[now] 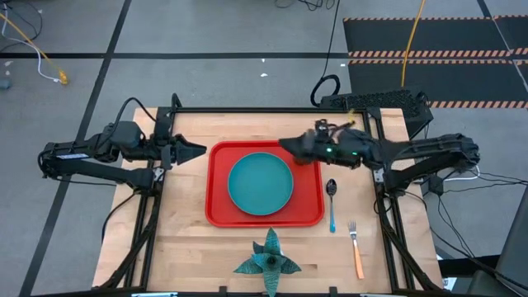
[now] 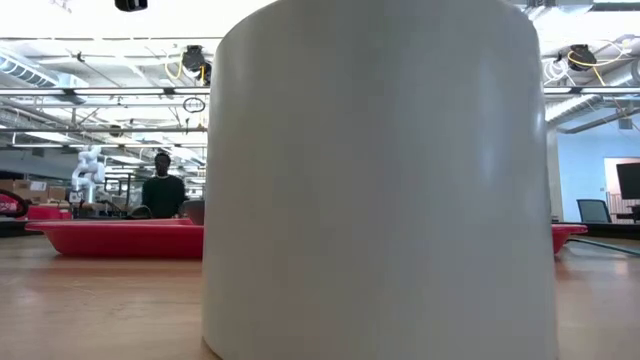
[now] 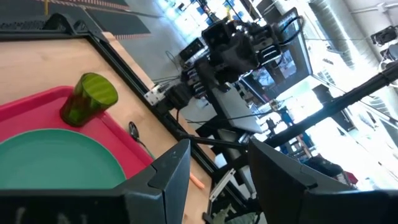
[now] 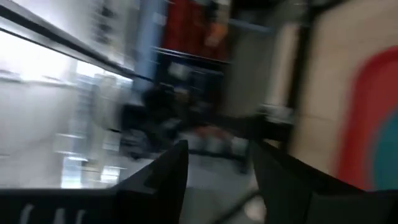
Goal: Pick and place plate/cup/fork/spoon on tray
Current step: Adjust the green plate on the orange tray
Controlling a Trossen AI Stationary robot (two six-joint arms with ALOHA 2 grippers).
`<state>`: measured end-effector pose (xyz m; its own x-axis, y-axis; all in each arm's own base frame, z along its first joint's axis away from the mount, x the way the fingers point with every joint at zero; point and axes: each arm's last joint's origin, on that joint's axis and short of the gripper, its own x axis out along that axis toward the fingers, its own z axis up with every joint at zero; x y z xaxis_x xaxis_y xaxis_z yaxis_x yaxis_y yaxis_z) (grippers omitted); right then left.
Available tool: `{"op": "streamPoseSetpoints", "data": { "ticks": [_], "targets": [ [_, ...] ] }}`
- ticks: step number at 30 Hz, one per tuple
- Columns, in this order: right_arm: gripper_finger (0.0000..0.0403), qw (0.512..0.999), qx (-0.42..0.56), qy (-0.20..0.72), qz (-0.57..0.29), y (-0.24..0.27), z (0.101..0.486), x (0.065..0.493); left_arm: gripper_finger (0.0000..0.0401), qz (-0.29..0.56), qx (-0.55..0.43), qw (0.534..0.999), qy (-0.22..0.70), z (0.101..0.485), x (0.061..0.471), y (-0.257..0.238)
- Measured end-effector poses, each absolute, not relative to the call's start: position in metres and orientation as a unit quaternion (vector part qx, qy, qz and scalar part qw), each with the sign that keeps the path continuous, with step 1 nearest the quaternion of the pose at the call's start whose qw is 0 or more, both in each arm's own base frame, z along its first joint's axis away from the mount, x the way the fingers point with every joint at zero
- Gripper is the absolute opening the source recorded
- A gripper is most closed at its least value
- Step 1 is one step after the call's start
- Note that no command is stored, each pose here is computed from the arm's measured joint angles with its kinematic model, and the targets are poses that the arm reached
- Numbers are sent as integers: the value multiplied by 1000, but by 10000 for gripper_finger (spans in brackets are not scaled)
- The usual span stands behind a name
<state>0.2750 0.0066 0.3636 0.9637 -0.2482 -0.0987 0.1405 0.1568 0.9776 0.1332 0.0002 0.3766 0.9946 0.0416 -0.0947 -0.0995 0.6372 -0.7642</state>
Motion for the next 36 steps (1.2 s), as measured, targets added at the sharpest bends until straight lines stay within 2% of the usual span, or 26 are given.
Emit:
{"op": "streamPoseSetpoints", "data": {
  "ticks": [4, 8, 14, 17, 31, 36],
  "targets": [
    [175, 772, 605, 53, -189, 8, 385, 297, 163, 36, -421, 905, 36, 377, 133, 0],
    [175, 763, 579, 147, -249, 8, 385, 321, 163, 29, -421, 906, 38, 377, 133, 0],
    [175, 704, 531, 342, -325, 13, 330, 349, 163, 6, -411, 910, 48, 377, 133, -2],
    [175, 664, 516, 403, -361, 14, 305, 353, 163, -5, -409, 911, 54, 377, 133, -3],
    [175, 582, 471, 497, -440, 16, 246, 368, 163, -26, -409, 910, 63, 377, 133, -4],
    [175, 566, 457, 515, -454, 16, 234, 370, 163, -26, -407, 911, 63, 377, 133, -4]
  ]
}}
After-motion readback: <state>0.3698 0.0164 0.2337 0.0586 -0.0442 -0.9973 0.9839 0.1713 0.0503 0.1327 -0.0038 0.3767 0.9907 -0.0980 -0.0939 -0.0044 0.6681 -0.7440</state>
